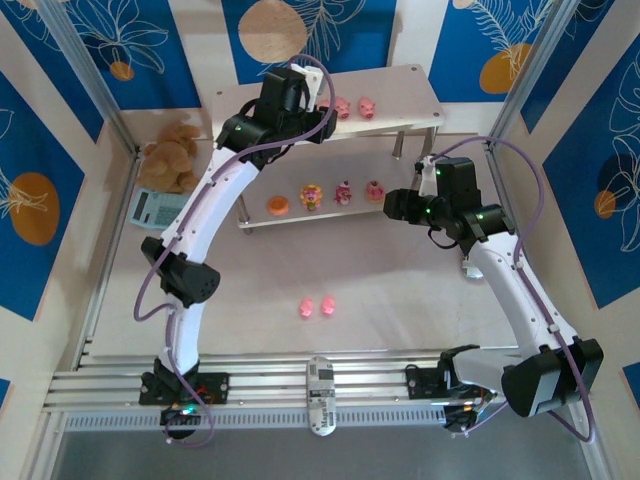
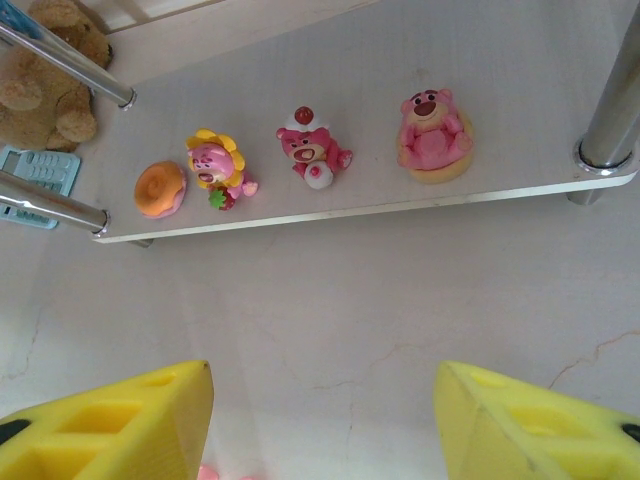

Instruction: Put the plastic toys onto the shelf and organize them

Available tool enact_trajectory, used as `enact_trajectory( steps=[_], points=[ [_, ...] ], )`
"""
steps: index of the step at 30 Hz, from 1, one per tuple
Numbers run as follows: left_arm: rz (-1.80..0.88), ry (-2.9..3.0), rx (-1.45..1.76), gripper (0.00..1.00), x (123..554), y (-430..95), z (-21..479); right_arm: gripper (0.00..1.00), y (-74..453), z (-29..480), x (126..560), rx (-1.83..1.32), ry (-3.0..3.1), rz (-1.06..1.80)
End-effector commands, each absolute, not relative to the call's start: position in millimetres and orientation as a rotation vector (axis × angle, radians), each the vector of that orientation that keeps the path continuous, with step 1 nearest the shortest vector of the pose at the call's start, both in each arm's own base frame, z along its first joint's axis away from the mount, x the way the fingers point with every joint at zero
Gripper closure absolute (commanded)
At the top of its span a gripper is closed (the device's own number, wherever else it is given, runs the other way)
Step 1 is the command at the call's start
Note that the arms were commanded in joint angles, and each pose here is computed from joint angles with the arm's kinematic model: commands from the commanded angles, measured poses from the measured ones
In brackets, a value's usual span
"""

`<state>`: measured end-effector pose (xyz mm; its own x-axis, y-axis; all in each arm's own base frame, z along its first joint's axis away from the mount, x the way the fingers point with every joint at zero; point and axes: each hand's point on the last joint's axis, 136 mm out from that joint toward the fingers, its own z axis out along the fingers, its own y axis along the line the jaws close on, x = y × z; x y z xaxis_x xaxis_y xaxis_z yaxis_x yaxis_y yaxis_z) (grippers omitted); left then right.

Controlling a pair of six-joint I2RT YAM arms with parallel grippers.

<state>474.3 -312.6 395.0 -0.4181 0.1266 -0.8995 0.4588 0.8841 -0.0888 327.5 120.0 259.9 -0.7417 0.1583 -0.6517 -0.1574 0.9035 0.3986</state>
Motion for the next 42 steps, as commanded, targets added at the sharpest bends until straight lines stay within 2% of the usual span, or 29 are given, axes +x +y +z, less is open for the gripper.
enact_trajectory(
  steps=[1, 6, 11, 14, 20, 23, 28, 30, 35, 42],
  points=[
    [-0.402, 1.933, 0.392, 0.45, 482, -309, 412, 0.39, 121, 260, 324, -0.008, 2.333, 0.588],
    [-0.371, 1.887, 0.374, 0.45, 478, -300, 432, 0.39, 120, 262, 323, -0.009, 2.33, 0.587],
    [-0.298, 1.839, 0.359, 0.51, 471, -281, 455, 0.39, 118, 271, 321, -0.01, 2.305, 0.574],
    [-0.279, 1.843, 0.357, 0.55, 470, -275, 456, 0.39, 117, 276, 319, -0.009, 2.292, 0.573],
    [-0.297, 1.87, 0.36, 0.55, 470, -273, 449, 0.4, 119, 283, 317, -0.009, 2.283, 0.592],
    [-0.292, 1.869, 0.351, 0.55, 470, -270, 449, 0.4, 122, 304, 312, -0.033, 2.226, 0.617],
    [-0.239, 1.904, 0.309, 0.58, 475, -244, 443, 0.48, 129, 350, 298, -0.095, 2.106, 0.66],
    [-0.224, 1.929, 0.295, 0.61, 476, -234, 438, 0.48, 137, 370, 291, -0.137, 2.063, 0.709],
    [-0.182, 1.967, 0.305, 0.61, 470, -220, 428, 0.45, 166, 420, 284, -0.256, 1.96, 0.821],
    [-0.217, 2.001, 0.335, 0.57, 470, -225, 416, 0.43, 205, 455, 307, -0.316, 1.895, 0.896]
  ],
)
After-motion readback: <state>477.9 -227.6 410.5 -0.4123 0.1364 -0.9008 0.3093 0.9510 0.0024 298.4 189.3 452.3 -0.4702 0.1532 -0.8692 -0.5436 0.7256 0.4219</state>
